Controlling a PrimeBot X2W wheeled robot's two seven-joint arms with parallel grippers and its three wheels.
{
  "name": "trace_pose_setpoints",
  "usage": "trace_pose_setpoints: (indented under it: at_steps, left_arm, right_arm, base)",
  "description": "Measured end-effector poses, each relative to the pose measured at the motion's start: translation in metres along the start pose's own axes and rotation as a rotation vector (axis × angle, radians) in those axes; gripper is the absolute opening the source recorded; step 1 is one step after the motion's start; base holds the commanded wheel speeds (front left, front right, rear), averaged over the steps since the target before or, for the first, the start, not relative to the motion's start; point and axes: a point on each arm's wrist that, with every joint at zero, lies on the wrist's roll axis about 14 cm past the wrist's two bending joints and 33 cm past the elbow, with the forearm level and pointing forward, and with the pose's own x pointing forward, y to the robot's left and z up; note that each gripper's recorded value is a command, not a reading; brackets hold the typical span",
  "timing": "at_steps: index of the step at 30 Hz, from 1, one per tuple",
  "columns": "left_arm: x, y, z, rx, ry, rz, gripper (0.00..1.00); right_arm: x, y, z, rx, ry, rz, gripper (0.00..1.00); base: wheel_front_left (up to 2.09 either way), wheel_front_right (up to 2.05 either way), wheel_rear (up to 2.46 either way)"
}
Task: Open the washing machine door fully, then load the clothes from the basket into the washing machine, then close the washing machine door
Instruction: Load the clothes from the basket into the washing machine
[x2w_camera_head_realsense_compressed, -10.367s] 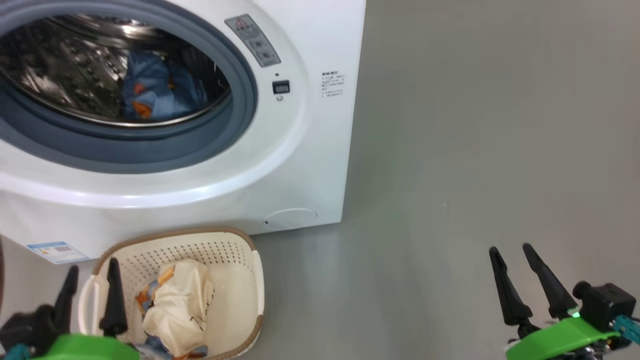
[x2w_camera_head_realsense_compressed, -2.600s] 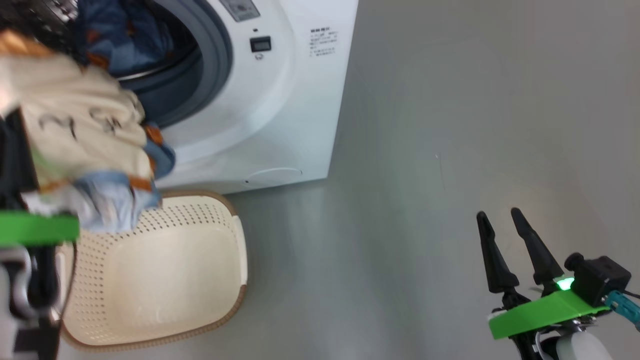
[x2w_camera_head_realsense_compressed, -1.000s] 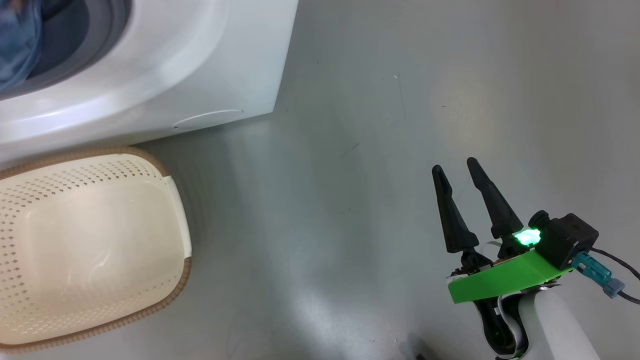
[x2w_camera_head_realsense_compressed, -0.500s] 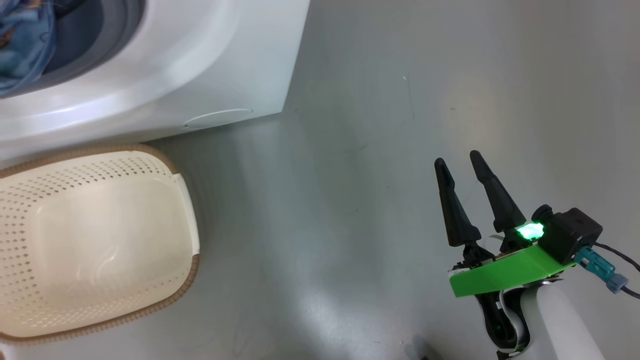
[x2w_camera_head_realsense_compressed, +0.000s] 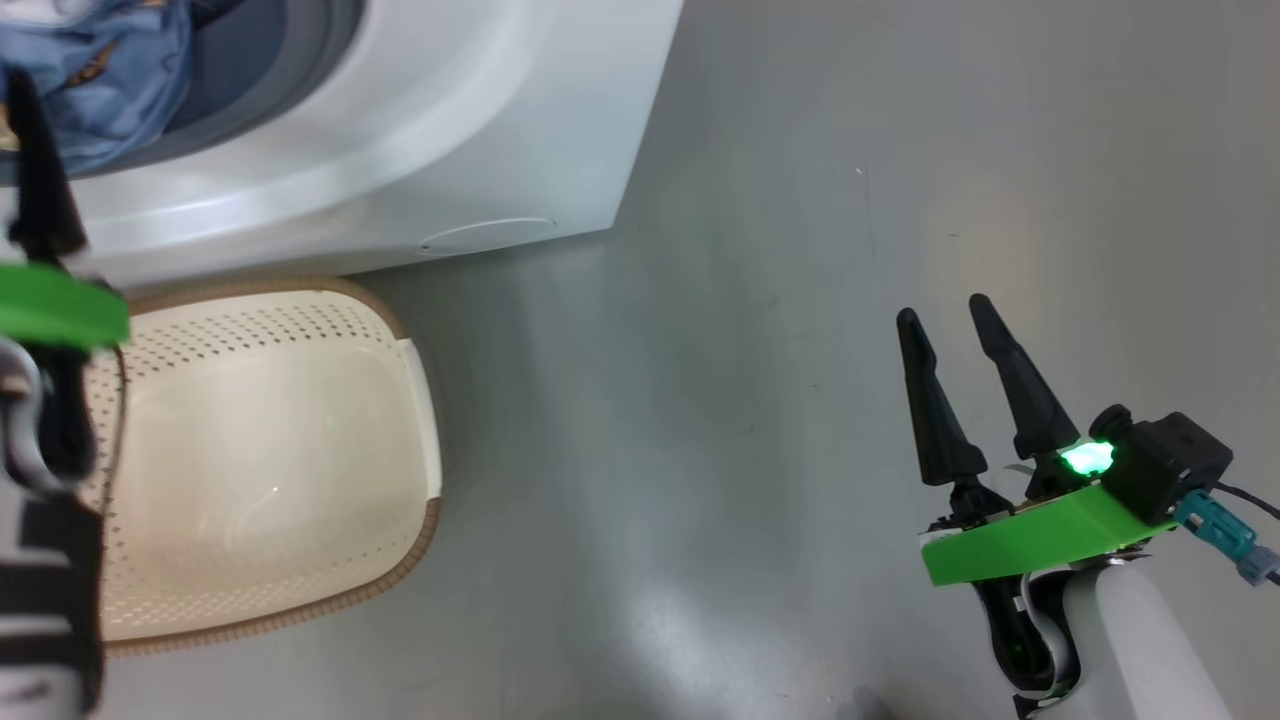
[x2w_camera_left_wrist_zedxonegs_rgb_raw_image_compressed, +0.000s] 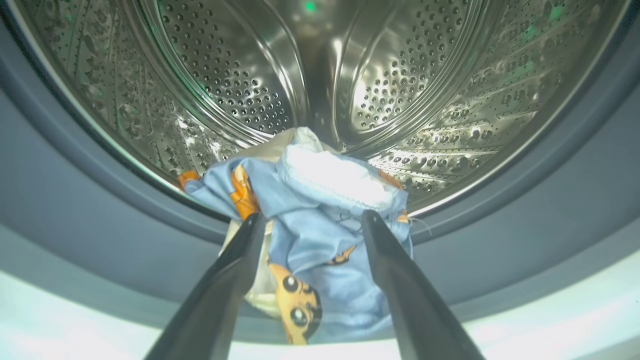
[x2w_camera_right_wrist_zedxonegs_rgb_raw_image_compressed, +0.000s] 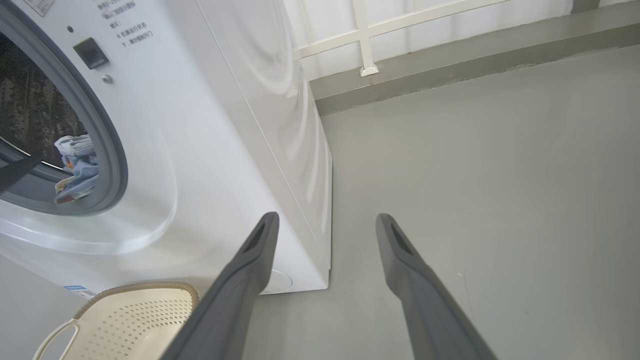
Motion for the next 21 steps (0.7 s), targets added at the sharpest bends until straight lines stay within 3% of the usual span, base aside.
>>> trace_pose_setpoints:
  at_steps: [10,21]
  left_arm:
    - [-0.068,0.01,-0.031,-0.017,0.069,0.064,1.0]
    - [-0.121,0.024,-0.027,-0.006,0.067,0.135,1.0]
  right_arm:
    - [0.002,0.004,0.007,-0.005,-0.018,0.017,1.0]
    - [-0.001,0.006,0.013,-0.014,-0.028,0.03,1.0]
  base:
    - [0.0,0.0,0.0]
    - [0.0,0.0,0.0]
